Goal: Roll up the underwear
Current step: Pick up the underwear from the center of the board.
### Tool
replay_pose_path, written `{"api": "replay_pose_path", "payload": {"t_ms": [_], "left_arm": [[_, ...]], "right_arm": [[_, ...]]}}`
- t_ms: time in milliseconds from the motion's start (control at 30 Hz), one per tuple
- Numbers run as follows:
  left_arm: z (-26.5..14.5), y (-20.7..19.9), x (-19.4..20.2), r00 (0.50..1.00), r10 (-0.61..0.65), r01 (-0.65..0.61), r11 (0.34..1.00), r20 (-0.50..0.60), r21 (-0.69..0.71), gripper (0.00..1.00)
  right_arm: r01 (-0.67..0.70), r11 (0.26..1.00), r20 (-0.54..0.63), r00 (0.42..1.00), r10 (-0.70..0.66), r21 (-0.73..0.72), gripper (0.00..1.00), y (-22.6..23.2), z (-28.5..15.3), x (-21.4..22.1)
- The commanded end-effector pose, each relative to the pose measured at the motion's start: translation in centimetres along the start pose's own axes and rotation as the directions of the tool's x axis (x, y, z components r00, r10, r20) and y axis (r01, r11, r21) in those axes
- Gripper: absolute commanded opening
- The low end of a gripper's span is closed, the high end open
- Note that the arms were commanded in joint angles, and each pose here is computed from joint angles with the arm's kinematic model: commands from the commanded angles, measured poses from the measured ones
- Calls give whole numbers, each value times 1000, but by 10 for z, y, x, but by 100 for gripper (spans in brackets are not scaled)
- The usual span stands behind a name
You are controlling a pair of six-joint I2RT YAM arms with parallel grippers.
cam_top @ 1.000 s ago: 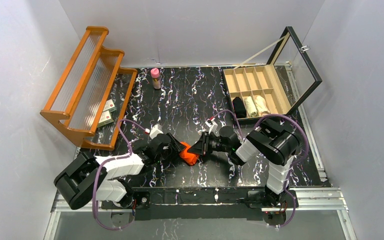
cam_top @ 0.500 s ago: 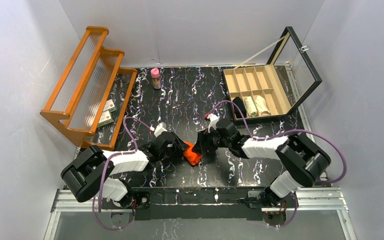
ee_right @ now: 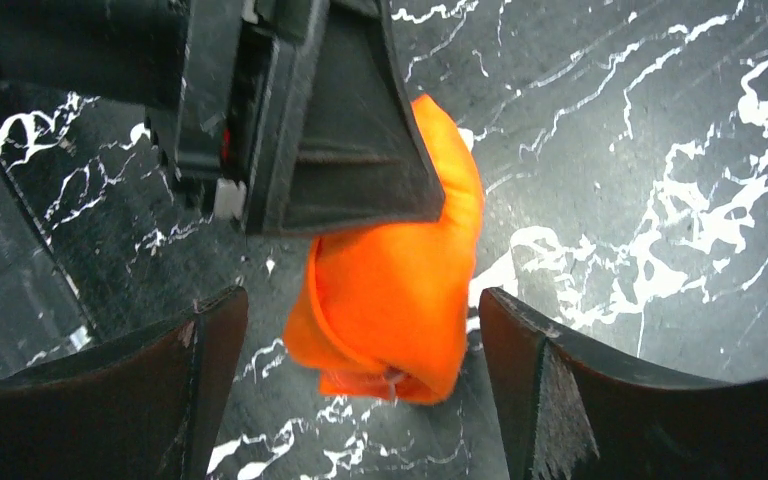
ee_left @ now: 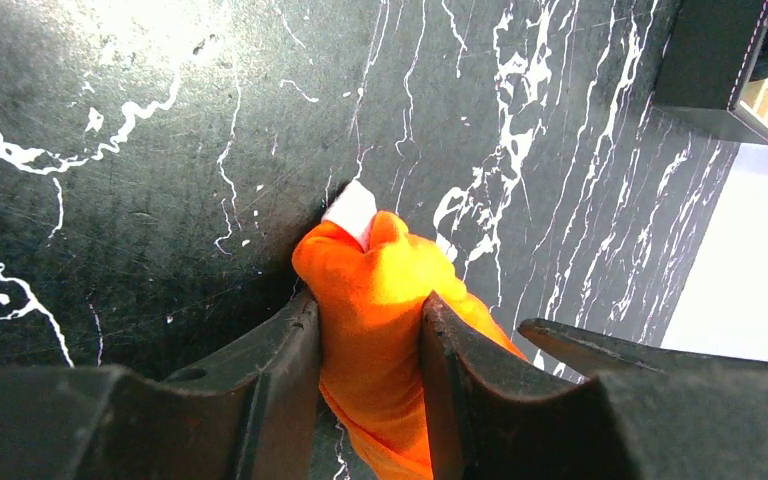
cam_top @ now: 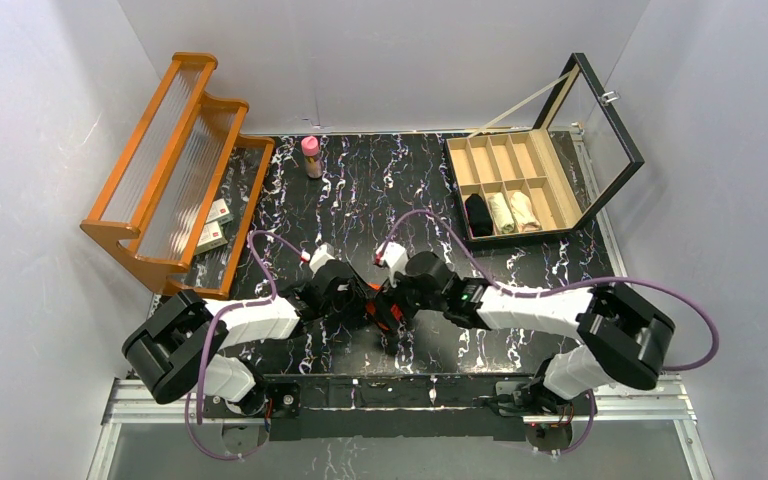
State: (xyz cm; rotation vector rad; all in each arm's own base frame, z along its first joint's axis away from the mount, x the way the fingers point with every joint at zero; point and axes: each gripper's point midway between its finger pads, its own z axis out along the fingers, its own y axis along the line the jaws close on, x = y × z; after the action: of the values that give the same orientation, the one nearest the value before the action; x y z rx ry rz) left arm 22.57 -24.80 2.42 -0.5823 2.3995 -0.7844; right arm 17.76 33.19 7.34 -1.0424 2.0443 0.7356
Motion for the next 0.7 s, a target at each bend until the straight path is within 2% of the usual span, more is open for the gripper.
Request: {"api": "replay_pose_path", "payload": {"t_ms": [0, 100, 333, 533, 600, 667], "left_arm": [[-8, 72, 21, 993, 92, -109, 964, -80, -242, 31], [-9, 72, 21, 992, 92, -110, 964, -83, -243, 31], [-12, 71, 20, 995, 75, -89, 968, -69, -235, 31], [-16, 65, 17, 997, 59, -70, 973, -56, -220, 35], [-18, 63, 14, 998, 53, -61, 975, -43, -213, 38], [-21, 62, 12, 998, 47, -52, 977, -31, -209, 44]], "right_arm": [[76, 993, 24, 997, -78, 85, 92, -3, 17, -21], [113, 990, -21, 994, -112, 84, 91, 4, 31, -11], [197, 970, -128, 976, -178, 146, 73, -1, 42, 31], [242, 953, -246, 950, -194, 182, 66, -11, 43, 71], [230, 952, -272, 947, -170, 204, 57, -14, 42, 84], [211, 951, -291, 946, -142, 224, 40, -17, 40, 95]]}}
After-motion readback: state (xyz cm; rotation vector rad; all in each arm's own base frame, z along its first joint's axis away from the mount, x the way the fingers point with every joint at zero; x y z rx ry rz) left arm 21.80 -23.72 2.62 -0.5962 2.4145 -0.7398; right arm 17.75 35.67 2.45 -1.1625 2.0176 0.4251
